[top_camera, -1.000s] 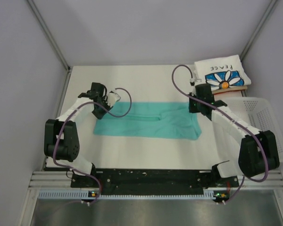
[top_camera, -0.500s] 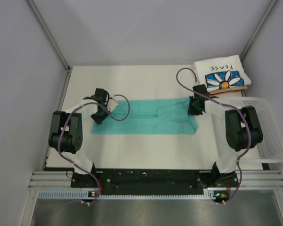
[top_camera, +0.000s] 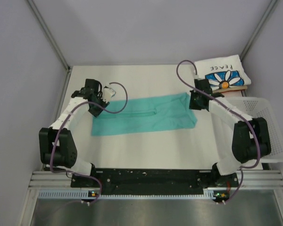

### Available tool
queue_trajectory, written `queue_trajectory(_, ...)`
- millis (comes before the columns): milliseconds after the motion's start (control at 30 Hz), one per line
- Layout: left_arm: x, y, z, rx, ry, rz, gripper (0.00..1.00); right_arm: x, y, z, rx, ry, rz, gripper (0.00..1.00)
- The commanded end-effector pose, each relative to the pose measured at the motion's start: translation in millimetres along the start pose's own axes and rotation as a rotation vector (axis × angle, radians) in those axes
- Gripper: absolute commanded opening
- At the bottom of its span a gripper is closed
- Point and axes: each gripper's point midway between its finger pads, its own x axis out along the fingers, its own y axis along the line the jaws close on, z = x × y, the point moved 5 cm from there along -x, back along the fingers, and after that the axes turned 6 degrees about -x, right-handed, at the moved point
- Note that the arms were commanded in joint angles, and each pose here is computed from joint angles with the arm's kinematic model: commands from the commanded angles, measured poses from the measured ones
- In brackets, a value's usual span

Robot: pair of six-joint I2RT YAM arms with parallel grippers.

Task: Fold and stack the t-shirts
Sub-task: Fold the other side of the tshirt into a rectangle, then rotate the tshirt 90 degrees

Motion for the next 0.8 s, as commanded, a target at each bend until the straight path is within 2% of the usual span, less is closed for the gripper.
queue_trajectory(0, 13, 24, 35, -0.005, -0.021, 0.052, 0.38, -28, 18, -40, -0.022, 0.046, 0.063, 0.00)
queue_trajectory(200, 70, 58, 64, -0.019, 0.039, 0.166, 0.34, 2, 26, -63, 0.074, 0.138, 0.133, 0.00)
queue_trajectory(333, 97, 62, 51, 0.013, 0.115, 0.195, 0.32, 29, 21, -54, 0.116, 0.202, 0.139, 0.00)
queue_trajectory(467, 101, 37, 11, 0.047, 0.170, 0.135, 0.31, 52, 15, -11, 0.090, 0.191, 0.098, 0.00)
queue_trajectory(600, 79, 8, -32, 0.087, 0.253, 0.096, 0.31, 85, 23, 64, 0.087, 0.091, 0.171, 0.00)
queue_trajectory(667, 64, -17, -52, 0.132, 0.286, 0.031, 0.31, 113, 35, 87, 0.049, 0.085, 0.246, 0.00)
queue_trajectory(767, 27, -59, -66, 0.167, 0.246, -0.156, 0.36, 110, 50, 128, 0.025, 0.027, 0.323, 0.00)
